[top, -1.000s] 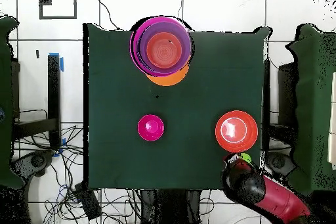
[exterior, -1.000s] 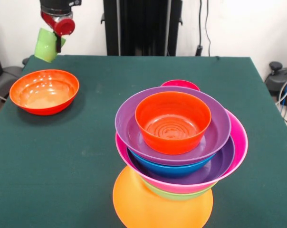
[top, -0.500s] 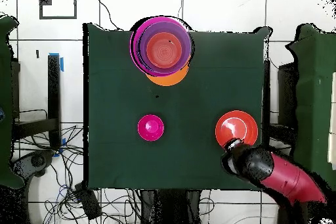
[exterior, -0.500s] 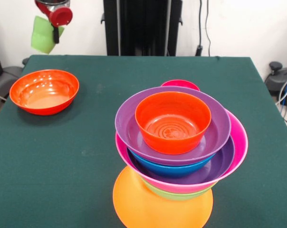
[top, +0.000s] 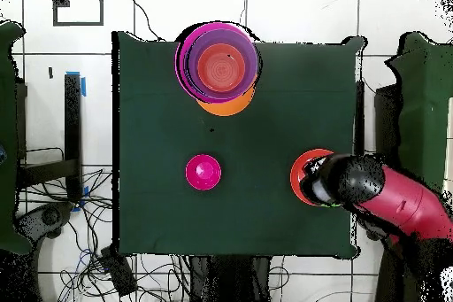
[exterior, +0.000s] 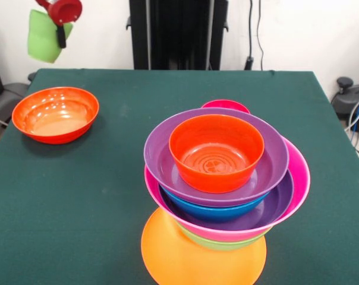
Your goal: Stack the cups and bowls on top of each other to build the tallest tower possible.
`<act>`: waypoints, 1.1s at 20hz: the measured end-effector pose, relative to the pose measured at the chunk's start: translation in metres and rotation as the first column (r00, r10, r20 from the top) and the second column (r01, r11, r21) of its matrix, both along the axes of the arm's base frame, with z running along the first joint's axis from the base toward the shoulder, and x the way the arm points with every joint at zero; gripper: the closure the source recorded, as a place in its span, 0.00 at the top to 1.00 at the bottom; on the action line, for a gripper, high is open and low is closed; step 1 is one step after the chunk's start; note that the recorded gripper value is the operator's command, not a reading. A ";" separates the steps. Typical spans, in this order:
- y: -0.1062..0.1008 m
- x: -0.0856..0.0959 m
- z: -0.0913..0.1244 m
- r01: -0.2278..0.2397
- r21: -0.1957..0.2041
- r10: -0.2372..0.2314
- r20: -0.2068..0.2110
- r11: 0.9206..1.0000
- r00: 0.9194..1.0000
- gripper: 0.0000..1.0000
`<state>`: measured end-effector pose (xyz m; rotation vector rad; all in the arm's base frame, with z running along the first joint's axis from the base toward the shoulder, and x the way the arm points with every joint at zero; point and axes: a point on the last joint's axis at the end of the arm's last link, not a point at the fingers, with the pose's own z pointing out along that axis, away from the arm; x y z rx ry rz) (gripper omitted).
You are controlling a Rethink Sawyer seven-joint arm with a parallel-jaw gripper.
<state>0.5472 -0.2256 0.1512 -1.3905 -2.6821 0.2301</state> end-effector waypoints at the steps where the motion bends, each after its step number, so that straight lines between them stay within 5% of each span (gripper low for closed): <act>1: 0.000 0.005 0.003 0.000 0.001 0.000 -0.001 1.000 1.000 0.00; 12: -0.014 0.104 0.067 0.040 0.061 -0.039 -0.016 0.997 0.999 0.00; 22: -0.038 0.181 0.076 0.096 0.159 -0.094 -0.021 0.983 0.995 0.00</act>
